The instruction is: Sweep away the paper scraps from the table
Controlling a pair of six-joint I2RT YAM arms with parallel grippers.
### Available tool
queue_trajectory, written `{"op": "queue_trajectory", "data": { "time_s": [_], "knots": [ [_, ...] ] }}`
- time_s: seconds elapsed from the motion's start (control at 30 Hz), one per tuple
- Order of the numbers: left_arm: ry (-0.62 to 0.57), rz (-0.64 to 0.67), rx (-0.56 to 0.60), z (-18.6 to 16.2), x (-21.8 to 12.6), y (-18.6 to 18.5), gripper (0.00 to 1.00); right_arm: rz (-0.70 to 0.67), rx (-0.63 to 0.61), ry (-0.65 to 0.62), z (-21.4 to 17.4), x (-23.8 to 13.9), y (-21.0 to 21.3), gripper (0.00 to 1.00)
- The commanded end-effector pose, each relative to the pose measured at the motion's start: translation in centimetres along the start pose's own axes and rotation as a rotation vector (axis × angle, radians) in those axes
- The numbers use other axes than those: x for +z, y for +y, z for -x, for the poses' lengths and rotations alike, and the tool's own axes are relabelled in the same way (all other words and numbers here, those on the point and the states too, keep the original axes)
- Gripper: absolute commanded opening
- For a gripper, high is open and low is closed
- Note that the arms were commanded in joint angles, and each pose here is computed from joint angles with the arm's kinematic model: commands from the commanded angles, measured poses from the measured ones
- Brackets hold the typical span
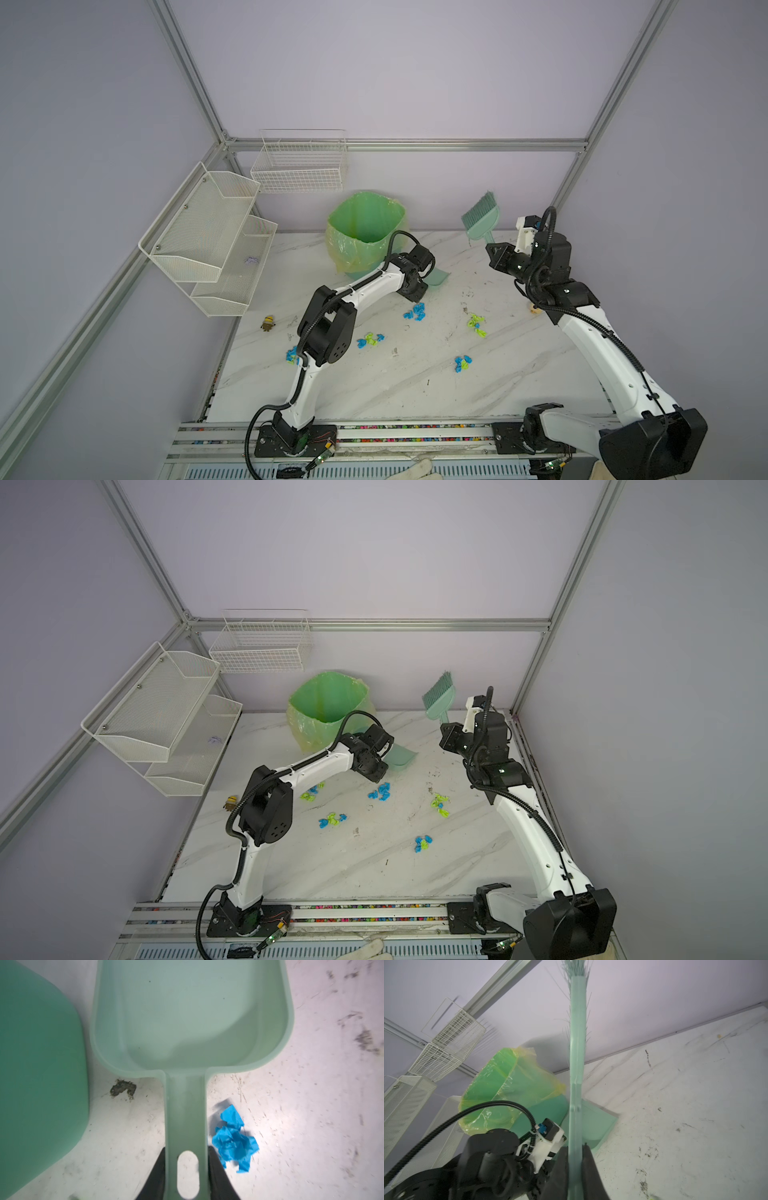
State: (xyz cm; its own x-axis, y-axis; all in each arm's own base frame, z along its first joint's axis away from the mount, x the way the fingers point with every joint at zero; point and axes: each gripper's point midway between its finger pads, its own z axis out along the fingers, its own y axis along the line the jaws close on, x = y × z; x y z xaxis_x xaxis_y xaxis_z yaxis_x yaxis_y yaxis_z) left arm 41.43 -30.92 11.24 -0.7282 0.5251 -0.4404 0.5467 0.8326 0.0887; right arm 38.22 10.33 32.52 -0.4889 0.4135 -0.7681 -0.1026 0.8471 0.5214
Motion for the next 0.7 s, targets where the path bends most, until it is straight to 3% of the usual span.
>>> {"op": "queue_trajectory", "data": {
  "time_s": [0.0, 0.23, 0.67],
  "knots": [
    [-0.162, -0.051, -0.025, 3.4, -7.3, -0.3, 0.07, -0.163, -0.002, 0.071, -1.0, -1.0, -2.6, 0.0],
    [-0.215, -0.093, 0.005, 3.1, -11.1, -2.0, 0.07, -0.291, 0.023, 0.128, -1.8, -3.2, -4.3, 0.0],
    [-0.166, -0.158, 0.12, -1.6, -12.4, -6.6, 0.06, -0.532, -0.006, 0.344, -5.8, -5.6, -8.4, 0.0]
  ]
}}
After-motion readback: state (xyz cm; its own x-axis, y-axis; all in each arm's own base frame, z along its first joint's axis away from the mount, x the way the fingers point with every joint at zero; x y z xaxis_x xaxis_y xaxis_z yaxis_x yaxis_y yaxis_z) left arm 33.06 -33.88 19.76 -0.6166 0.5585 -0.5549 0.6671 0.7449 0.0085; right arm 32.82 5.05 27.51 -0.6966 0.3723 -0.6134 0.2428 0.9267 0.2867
